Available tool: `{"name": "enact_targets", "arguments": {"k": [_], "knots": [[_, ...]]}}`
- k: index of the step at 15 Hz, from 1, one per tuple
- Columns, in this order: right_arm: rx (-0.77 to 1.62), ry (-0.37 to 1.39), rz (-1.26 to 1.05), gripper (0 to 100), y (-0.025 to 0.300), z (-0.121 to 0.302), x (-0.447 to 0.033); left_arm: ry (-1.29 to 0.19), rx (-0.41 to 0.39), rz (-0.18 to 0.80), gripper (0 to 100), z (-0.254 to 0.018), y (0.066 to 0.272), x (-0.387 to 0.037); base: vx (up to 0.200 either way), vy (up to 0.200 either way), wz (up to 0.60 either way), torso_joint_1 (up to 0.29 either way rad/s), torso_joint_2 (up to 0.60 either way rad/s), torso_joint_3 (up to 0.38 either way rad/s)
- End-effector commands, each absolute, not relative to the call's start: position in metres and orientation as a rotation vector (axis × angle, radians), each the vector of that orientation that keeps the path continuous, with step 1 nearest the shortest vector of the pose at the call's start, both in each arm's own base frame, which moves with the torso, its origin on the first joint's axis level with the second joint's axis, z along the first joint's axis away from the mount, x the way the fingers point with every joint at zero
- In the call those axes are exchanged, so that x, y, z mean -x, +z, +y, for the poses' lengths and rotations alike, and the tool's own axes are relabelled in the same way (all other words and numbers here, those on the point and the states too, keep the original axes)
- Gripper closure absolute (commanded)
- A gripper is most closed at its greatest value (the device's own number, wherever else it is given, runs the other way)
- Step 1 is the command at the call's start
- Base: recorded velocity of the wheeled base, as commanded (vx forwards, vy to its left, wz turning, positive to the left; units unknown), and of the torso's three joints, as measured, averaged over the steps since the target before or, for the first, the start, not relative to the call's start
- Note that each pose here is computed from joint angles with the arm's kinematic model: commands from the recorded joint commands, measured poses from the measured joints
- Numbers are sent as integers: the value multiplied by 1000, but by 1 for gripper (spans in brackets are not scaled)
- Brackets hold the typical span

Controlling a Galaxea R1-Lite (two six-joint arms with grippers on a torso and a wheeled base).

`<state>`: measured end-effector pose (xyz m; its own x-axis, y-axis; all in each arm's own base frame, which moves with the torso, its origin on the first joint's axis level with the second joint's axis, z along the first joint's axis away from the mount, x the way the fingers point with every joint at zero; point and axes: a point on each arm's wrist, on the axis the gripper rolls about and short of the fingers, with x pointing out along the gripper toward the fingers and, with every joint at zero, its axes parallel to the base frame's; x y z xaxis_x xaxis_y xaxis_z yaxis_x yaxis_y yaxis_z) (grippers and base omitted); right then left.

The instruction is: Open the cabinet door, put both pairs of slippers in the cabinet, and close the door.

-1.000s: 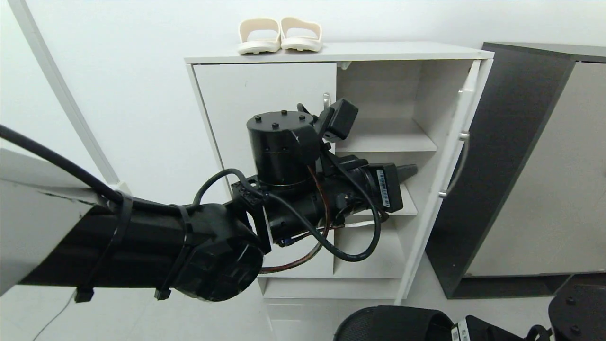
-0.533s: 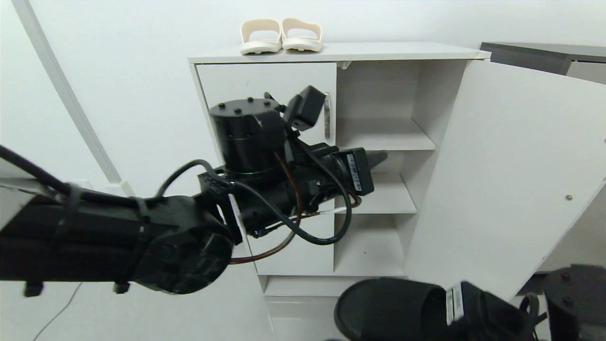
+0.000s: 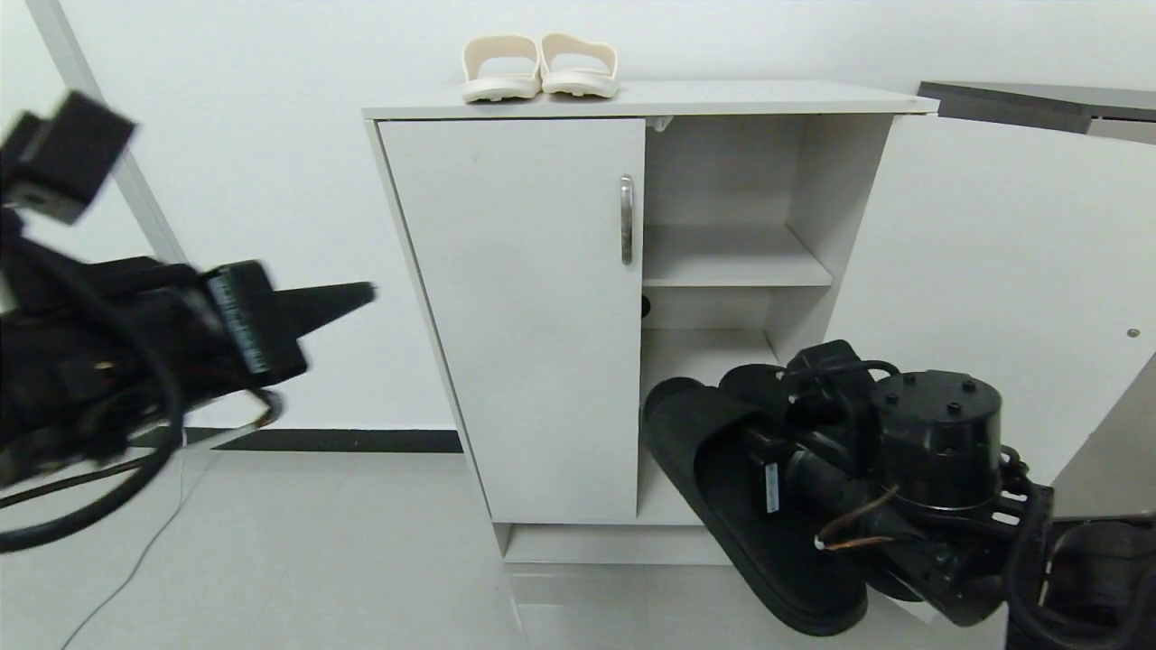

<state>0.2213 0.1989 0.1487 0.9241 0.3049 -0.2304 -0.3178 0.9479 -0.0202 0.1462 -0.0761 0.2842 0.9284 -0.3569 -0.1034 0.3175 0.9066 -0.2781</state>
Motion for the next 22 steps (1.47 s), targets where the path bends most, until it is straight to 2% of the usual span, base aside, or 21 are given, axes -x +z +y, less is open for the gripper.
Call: {"name": "enact_targets", "arguments": {"k": [1,3,4,5,6,8,9,12,14,16,19,21,22], "knots": [[79,267,258,100,130,209,-240,31,216,51,100,-7,247,-56,0,0,0,0,0,0],[75,259,252,100,130,208,-240,205,215,-7,100,5,211,-21,0,0,0,0,0,0],[77,257,251,100,130,208,-240,219,207,-17,100,6,204,-15,0,0,0,0,0,0],[79,258,254,100,129,209,-240,236,164,-33,100,7,175,3,0,0,0,0,0,0],[82,259,260,100,127,209,-240,236,155,-29,100,7,164,7,0,0,0,0,0,0],[85,267,259,100,123,213,-239,239,144,-10,100,8,125,18,0,0,0,0,0,0],[84,267,258,100,121,214,-240,239,142,-11,100,8,115,20,0,0,0,0,0,0],[77,250,236,100,118,216,-243,295,138,-27,100,7,94,26,0,0,0,0,0,0],[79,257,234,100,118,217,-241,287,102,-12,100,6,82,27,0,0,0,0,0,0],[80,259,238,100,117,218,-240,148,80,-29,100,3,82,25,0,0,0,0,0,0],[84,262,243,100,115,218,-239,-53,108,-34,100,-1,80,23,0,0,0,0,0,0],[86,270,244,100,115,220,-237,-17,75,-39,100,0,80,23,0,0,0,0,0,0],[85,276,244,100,115,221,-235,92,11,4,100,2,76,23,0,0,0,0,0,0]]}}
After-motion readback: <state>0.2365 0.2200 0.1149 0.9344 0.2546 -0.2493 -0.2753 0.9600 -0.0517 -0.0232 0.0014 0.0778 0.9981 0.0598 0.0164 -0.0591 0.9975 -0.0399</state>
